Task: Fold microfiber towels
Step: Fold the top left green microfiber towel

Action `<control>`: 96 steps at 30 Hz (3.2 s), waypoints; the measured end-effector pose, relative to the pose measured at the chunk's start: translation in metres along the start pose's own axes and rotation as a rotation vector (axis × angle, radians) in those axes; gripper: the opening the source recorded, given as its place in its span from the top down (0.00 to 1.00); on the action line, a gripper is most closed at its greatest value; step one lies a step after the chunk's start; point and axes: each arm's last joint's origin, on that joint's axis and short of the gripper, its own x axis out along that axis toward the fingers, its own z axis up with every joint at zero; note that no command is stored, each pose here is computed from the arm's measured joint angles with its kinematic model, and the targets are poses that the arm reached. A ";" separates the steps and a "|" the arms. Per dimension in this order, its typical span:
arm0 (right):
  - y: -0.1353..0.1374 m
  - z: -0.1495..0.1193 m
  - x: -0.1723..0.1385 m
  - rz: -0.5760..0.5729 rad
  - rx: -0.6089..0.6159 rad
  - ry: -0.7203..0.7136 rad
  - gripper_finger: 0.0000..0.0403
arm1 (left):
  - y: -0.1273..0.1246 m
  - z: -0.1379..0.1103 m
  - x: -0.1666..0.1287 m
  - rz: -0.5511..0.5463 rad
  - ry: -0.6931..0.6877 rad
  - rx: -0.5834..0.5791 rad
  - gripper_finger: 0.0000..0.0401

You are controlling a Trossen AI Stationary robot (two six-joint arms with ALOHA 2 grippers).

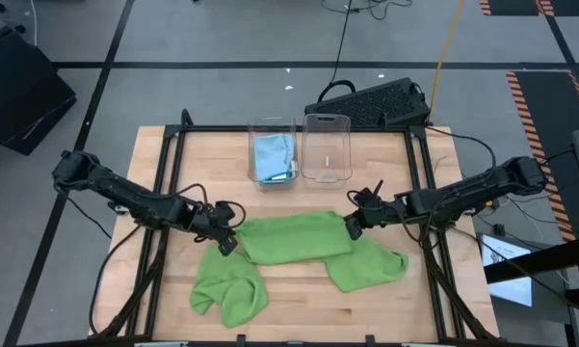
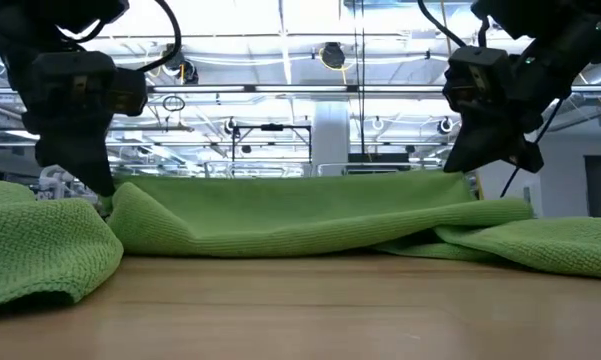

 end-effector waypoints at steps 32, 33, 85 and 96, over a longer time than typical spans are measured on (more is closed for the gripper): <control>0.005 -0.014 -0.009 0.048 0.455 0.223 0.57 | -0.044 0.043 -0.041 -0.139 -0.185 -0.159 0.54; 0.004 -0.014 -0.009 0.047 0.443 0.223 0.57 | -0.048 0.047 -0.043 -0.151 -0.196 -0.143 0.54; -0.029 -0.047 0.010 0.244 0.542 0.321 0.33 | -0.211 0.148 0.021 -0.130 -0.331 0.220 0.54; -0.027 -0.045 0.010 0.271 0.541 0.313 0.33 | -0.211 0.149 0.021 -0.109 -0.352 0.215 0.54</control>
